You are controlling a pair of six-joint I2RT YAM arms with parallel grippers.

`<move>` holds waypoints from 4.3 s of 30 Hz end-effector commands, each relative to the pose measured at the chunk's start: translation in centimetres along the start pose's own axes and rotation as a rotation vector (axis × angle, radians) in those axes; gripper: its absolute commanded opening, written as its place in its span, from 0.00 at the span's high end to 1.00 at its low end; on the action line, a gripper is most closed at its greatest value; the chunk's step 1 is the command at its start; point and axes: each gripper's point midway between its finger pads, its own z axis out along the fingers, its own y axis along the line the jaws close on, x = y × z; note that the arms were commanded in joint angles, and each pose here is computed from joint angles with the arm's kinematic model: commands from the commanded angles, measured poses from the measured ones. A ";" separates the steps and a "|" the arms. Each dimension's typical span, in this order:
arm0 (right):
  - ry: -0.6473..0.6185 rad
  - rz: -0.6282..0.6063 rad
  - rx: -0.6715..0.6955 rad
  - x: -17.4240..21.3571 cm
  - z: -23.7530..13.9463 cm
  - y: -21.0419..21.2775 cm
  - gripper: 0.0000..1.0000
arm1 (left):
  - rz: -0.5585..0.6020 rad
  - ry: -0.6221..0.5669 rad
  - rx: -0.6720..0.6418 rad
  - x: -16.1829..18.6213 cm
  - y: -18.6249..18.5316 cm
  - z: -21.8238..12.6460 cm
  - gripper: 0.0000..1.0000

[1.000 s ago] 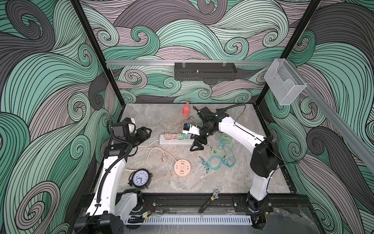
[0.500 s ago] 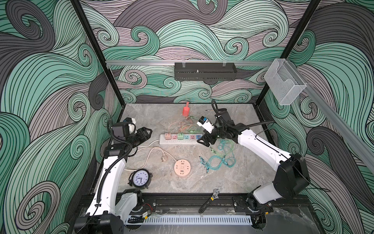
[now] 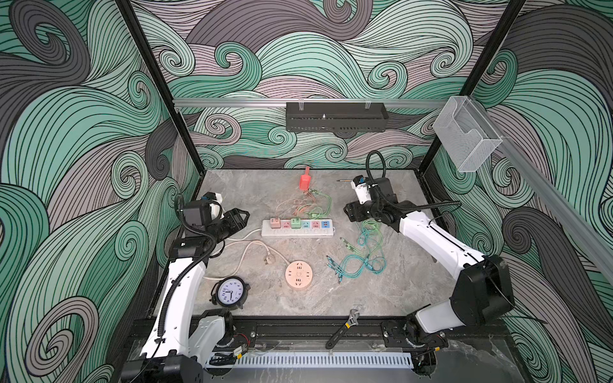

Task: Insert the plug
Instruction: 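Lower the open right gripper over the light green charger beside the teal chargers, then close the right gripper on the light green charger's body, then lift the light green charger off the table with the right gripper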

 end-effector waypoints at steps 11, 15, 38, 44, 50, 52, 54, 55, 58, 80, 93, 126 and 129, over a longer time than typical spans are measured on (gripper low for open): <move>0.065 0.111 0.323 -1.4 4.1 -7.3 0.35 | 0.019 0.000 0.031 0.3 -0.7 -0.9 0.39; 0.092 0.138 0.329 -1.3 6.2 -8.1 0.36 | 0.025 0.004 0.031 0.6 -0.7 -1.1 0.39; 0.211 0.276 0.385 0.6 13.7 -11.0 0.45 | 0.050 0.012 0.030 1.4 -0.6 -1.7 0.39; 0.233 0.308 0.406 1.8 14.6 -11.6 0.44 | 0.060 0.012 0.030 1.5 -0.6 -1.7 0.39; 0.232 0.344 0.377 2.0 15.8 -11.8 0.44 | 0.062 0.013 0.030 1.4 -0.6 -1.7 0.39; 0.230 0.364 0.366 2.0 16.1 -11.9 0.44 | 0.064 0.013 0.031 1.5 -0.6 -1.7 0.39; 0.227 0.378 0.358 2.1 16.4 -12.1 0.45 | 0.067 0.014 0.030 1.5 -0.6 -1.7 0.39; 0.230 0.383 0.351 2.2 16.5 -12.1 0.45 | 0.066 0.015 0.031 1.5 -0.6 -1.7 0.39; 0.228 0.399 0.323 2.2 16.9 -12.2 0.45 | 0.070 0.013 0.031 1.5 -0.6 -1.7 0.39; 0.220 0.436 0.245 1.6 18.1 -11.9 0.56 | 0.081 0.009 0.034 1.0 -0.9 -1.8 0.39; 0.229 0.445 0.169 1.5 18.1 -11.1 0.70 | 0.090 0.003 0.035 0.9 -1.2 -2.3 0.39; 0.221 0.422 -0.519 2.1 15.6 -0.1 0.71 | 0.078 0.012 0.056 1.5 -1.2 -2.2 0.39; 0.239 0.417 -0.507 2.7 15.9 -0.3 0.71 | 0.087 0.008 0.058 1.6 -1.3 -2.3 0.39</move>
